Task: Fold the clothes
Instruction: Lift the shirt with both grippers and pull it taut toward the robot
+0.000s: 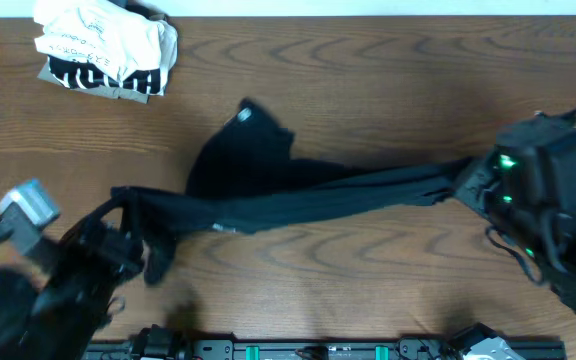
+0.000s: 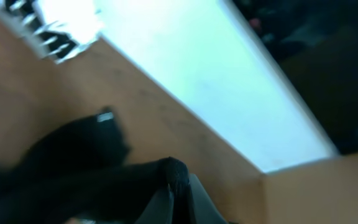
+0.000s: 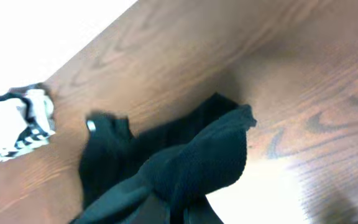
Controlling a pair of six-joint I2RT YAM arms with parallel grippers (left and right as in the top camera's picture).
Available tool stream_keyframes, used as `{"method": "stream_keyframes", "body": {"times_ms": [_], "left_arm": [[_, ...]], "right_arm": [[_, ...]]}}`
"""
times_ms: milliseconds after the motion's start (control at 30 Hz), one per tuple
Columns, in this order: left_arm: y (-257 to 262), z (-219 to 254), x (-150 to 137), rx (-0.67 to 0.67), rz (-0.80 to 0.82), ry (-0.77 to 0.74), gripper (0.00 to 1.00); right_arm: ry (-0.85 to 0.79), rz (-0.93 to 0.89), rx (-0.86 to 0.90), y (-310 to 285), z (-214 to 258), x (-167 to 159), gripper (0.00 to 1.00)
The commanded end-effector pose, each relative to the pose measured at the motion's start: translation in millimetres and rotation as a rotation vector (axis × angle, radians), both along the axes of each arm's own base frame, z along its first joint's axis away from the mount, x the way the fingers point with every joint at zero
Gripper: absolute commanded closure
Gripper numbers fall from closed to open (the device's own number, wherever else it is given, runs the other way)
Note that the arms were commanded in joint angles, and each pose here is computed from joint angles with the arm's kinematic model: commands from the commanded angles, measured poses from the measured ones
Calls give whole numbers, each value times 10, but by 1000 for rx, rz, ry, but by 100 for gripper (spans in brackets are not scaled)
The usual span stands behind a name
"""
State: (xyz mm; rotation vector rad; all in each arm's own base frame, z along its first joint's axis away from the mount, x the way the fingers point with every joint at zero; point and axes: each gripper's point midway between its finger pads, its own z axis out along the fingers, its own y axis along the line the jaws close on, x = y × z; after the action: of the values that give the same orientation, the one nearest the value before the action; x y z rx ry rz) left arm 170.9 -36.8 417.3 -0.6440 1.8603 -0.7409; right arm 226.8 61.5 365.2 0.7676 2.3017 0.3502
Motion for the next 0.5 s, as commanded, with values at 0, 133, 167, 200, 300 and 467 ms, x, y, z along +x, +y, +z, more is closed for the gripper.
{"method": "stream_keyframes", "body": {"times_ms": [0, 133, 167, 200, 300, 467], "left_arm": [[-99, 354, -235, -29, -71, -93, 94], [-126, 643, -467, -47, -100, -171, 94], [-136, 721, -531, -51, -110, -194, 94], [-144, 784, -584, -53, -119, -214, 94], [-139, 961, -723, -57, -126, -273, 94], [-125, 1071, -807, -59, -124, -311, 94]], "right_arm": [[-76, 54, 9, -20, 293, -81, 99], [-133, 86, 40, -21, 538, -188, 99], [-144, 92, 50, -19, 588, -213, 99], [-155, 94, 57, -21, 629, -229, 99], [-192, 101, 69, -34, 751, -268, 99], [-214, 103, 75, -44, 820, -286, 99]]}}
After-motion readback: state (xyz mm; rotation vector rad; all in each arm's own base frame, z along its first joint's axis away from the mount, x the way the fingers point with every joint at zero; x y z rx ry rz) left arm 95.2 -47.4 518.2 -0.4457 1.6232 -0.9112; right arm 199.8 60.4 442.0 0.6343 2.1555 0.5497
